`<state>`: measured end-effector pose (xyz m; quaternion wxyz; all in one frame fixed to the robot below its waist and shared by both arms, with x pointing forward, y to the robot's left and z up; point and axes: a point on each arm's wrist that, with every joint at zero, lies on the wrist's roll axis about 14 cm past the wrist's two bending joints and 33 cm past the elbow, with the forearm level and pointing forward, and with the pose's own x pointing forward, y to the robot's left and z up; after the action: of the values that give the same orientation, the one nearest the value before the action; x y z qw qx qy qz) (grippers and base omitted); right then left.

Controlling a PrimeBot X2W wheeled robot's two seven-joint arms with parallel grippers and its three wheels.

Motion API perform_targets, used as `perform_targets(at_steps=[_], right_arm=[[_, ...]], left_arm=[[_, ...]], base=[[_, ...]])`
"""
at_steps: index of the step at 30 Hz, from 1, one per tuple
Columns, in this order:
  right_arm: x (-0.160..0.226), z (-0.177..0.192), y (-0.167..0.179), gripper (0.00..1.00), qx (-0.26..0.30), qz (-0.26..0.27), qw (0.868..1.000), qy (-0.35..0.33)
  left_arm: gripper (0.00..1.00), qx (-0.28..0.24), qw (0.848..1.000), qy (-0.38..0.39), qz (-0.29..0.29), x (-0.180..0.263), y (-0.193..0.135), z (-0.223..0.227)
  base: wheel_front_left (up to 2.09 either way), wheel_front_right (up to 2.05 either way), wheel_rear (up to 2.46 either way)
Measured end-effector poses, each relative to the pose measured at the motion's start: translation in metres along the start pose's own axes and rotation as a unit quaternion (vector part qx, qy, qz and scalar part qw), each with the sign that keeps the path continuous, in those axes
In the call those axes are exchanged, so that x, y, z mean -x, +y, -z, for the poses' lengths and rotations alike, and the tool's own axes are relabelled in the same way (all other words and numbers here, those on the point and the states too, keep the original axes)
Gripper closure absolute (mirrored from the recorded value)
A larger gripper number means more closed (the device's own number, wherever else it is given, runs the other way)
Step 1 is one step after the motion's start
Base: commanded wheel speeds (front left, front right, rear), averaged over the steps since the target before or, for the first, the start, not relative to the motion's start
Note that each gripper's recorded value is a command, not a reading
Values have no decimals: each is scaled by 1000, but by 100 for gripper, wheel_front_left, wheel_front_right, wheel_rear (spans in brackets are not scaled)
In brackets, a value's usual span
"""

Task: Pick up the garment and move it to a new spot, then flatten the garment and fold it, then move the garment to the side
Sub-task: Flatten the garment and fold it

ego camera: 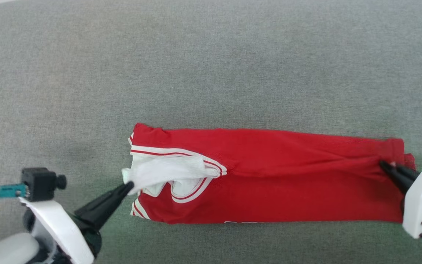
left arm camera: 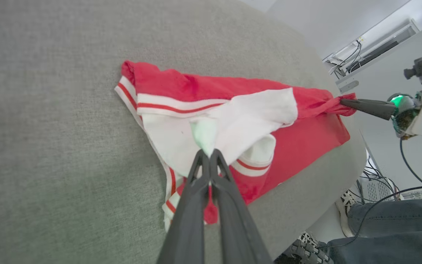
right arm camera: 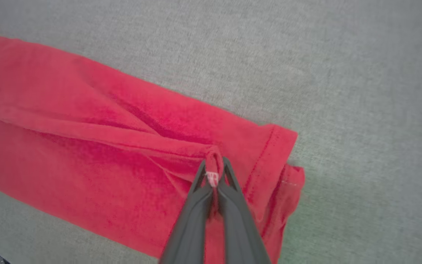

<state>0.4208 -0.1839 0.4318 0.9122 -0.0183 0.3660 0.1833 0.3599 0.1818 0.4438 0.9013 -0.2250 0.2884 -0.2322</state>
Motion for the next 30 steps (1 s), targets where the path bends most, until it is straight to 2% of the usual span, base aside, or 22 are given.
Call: perform_targets(at_steps=[5, 8, 9, 10, 11, 12, 13, 19, 26, 30], right_arm=[[-9, 17, 11, 100, -19, -11, 1000, 20], [-13, 23, 11, 100, -18, -7, 999, 27], [-14, 22, 11, 87, -15, -4, 1000, 23], [-14, 20, 10, 47, -14, -1, 1000, 17], [-14, 17, 9, 0, -13, 1, 1000, 13], [-13, 15, 8, 0, -13, 3, 1000, 10], [-12, 13, 7, 0, -17, 5, 1000, 5], [0, 9, -11, 0, -44, 31, 999, -5], [-1, 48, -19, 0, -100, 34, 992, 73], [-7, 54, -22, 0, -112, 35, 989, 91]], left_arm=[[100, 27, 1000, 1, -6, -10, 1, 20], [100, 22, 1000, 7, -19, -12, 9, 27], [87, 15, 1000, 8, -23, -12, 13, 28], [70, 12, 1000, 5, -25, -14, 14, 27], [33, 9, 1000, 1, -27, -15, 15, 25], [7, 4, 1000, -2, -27, -15, 15, 24], [0, 1, 1000, -9, -28, -15, 16, 20], [0, -14, 997, -71, -42, -9, 17, -1], [0, 13, 984, -157, -83, 2, 20, -4], [0, -6, 974, -197, -115, 9, 24, -6]], base=[[0, 0, 0], [0, 0, 0], [0, 0, 0], [0, 0, 0], [0, 0, 0], [0, 0, 0], [0, 0, 0], [0, 0, 0], [0, 0, 0], [0, 0, 0]])
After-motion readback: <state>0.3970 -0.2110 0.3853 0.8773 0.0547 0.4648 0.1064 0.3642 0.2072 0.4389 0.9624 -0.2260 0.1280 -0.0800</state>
